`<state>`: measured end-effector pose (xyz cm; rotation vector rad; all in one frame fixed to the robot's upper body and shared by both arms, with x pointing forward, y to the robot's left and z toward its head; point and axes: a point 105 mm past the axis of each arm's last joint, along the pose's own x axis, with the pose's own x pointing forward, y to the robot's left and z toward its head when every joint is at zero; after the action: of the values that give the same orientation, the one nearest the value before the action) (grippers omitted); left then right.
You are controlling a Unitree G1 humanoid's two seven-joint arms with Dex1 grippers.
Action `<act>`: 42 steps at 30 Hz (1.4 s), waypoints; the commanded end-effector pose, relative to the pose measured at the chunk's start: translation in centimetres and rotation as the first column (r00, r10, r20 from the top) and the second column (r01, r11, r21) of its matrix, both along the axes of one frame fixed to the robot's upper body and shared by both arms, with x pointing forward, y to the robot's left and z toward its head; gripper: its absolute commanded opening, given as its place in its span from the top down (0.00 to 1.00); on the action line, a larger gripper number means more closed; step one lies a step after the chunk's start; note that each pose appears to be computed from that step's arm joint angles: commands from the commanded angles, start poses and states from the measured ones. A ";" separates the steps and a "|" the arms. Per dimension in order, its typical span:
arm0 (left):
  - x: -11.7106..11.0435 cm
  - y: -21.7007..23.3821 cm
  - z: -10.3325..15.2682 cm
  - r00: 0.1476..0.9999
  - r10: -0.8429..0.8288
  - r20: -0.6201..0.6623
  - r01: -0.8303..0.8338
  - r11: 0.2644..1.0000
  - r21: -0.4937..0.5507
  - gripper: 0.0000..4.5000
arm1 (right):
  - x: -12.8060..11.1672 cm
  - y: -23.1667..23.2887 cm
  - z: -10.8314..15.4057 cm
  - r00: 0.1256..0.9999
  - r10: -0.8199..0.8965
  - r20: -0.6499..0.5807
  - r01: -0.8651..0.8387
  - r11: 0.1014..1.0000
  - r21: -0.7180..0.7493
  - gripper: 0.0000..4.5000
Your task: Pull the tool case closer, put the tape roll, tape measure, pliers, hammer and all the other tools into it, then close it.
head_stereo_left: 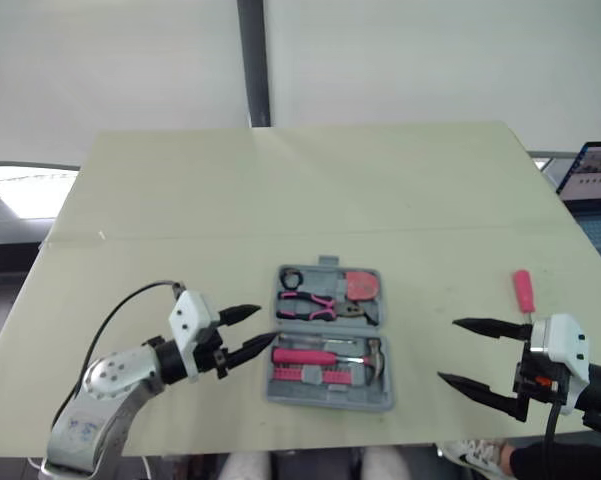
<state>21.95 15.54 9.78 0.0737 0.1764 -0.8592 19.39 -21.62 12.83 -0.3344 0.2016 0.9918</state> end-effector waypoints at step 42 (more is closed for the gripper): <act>-7.4 2.4 2.1 0.998 -0.009 0.058 0.011 0.999 -0.044 0.01 | 0.1 -0.7 -2.7 0.998 -0.023 -0.053 0.023 1.000 0.011 0.00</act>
<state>15.06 19.22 10.14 0.0702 0.1587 -0.7837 19.38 -22.04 9.47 -0.2962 0.2655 0.9807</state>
